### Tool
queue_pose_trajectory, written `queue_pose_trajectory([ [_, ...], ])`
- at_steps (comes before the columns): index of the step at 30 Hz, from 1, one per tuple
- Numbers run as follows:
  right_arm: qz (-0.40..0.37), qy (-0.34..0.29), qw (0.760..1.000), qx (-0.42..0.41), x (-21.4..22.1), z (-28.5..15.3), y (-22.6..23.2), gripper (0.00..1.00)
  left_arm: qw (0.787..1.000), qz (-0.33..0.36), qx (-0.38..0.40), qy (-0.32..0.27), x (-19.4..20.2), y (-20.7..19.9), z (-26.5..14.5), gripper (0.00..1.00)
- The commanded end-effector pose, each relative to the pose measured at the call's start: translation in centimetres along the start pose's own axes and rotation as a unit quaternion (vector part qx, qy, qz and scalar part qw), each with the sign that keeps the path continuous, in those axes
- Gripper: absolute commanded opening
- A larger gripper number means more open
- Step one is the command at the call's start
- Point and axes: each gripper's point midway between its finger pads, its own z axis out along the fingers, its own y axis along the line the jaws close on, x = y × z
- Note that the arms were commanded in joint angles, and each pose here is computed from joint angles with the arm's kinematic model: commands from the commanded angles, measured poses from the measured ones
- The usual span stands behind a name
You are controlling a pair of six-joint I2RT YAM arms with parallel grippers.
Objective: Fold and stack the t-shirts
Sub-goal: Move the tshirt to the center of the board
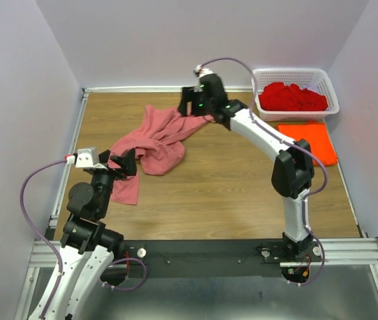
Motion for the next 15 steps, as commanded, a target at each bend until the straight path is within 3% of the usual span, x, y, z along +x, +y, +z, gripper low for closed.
queue_pose_trajectory([
  [1,0.069,0.013,0.992,0.1,1.7,1.0,-9.8,0.8,0.999,-0.025,0.012,0.02,1.0,-0.7,0.5,0.97],
  [6,0.199,0.022,0.966,0.166,4.6,3.1,-15.7,0.81,0.998,-0.034,-0.003,0.058,2.9,-0.4,1.6,0.97],
  [15,0.306,0.018,0.931,0.197,7.8,7.3,-18.0,0.83,0.991,-0.061,-0.04,0.116,6.0,0.3,2.7,0.97],
])
